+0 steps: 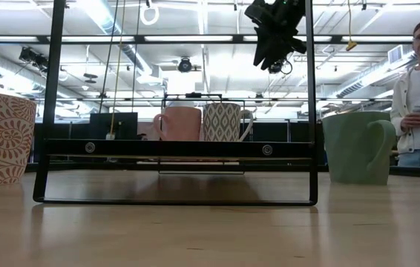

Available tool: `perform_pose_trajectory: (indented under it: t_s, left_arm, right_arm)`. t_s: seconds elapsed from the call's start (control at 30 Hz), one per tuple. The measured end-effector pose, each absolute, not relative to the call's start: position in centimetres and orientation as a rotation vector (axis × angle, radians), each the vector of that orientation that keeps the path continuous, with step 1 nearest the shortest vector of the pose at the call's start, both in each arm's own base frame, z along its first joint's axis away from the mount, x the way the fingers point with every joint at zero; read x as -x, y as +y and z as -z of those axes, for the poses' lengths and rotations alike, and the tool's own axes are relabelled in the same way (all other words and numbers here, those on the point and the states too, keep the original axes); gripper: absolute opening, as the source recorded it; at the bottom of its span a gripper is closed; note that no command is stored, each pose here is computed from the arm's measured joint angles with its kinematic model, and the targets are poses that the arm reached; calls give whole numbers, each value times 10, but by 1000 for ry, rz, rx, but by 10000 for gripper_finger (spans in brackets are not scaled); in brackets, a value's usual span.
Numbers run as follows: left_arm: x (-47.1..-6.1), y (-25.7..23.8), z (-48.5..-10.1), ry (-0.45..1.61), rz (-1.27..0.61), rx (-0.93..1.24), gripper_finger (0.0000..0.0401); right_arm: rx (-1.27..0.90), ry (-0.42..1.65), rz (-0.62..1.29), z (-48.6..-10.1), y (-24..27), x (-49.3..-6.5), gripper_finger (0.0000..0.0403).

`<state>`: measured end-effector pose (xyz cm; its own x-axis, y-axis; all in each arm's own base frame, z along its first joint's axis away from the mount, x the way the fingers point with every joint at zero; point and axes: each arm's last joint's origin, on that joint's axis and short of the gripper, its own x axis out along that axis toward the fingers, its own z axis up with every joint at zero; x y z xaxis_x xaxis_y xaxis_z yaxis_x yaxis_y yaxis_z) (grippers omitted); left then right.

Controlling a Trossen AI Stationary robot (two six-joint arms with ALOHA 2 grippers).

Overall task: Place coffee mugs
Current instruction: Put the blue mug on the shelf

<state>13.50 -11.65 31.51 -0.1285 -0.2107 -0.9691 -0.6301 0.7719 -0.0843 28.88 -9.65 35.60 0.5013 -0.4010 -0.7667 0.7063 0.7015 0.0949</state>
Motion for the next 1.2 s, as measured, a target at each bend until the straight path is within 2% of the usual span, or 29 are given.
perform_pose_trajectory:
  t_s: [1.07, 1.2]
  left_arm:
    - [-145, -148, -292, 1694, -439, 487, 118]
    - [-145, -148, -292, 1694, -432, 477, 106]
  right_arm:
    - [-400, 790, 652, -357, -96, -291, 135]
    - [-401, 790, 652, -357, -96, -291, 135]
